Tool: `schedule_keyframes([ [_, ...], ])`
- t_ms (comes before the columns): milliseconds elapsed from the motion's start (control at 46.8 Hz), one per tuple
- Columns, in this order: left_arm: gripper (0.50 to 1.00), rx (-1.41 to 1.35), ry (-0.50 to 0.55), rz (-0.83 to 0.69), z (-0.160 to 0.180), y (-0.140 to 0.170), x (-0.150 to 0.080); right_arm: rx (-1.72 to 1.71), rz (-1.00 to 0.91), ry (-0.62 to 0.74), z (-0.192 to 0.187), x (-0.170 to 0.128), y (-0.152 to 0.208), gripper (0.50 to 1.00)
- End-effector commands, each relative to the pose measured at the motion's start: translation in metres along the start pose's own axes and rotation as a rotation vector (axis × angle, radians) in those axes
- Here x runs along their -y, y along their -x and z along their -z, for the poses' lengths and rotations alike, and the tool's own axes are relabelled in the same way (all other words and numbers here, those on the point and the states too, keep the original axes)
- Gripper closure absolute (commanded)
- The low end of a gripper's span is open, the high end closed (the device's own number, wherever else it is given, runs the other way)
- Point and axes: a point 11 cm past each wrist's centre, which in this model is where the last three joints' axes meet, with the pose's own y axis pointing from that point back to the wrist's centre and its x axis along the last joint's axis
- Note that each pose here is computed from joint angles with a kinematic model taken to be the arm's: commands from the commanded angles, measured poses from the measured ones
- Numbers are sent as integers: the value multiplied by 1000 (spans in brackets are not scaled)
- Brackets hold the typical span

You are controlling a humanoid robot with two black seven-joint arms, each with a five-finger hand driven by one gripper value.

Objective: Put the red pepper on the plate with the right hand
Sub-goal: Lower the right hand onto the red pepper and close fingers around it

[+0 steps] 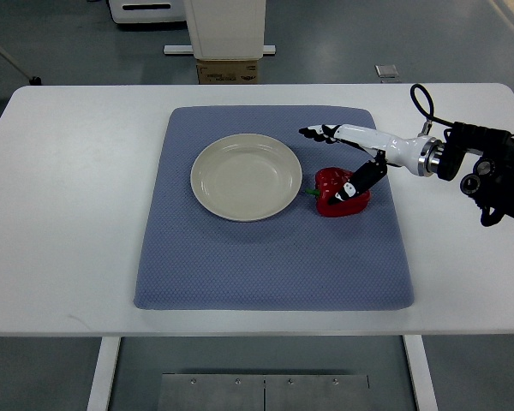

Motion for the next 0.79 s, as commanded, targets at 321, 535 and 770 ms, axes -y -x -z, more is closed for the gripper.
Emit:
schedule_keyframes([
  [321,500,0,0,0,0,0,0,-38,14,32,-10,2,10,513],
  [535,500,0,0,0,0,0,0,-64,23,70,-22,1,17,515],
  [770,500,0,0,0,0,0,0,-68,27,83,-26,0,17,565],
])
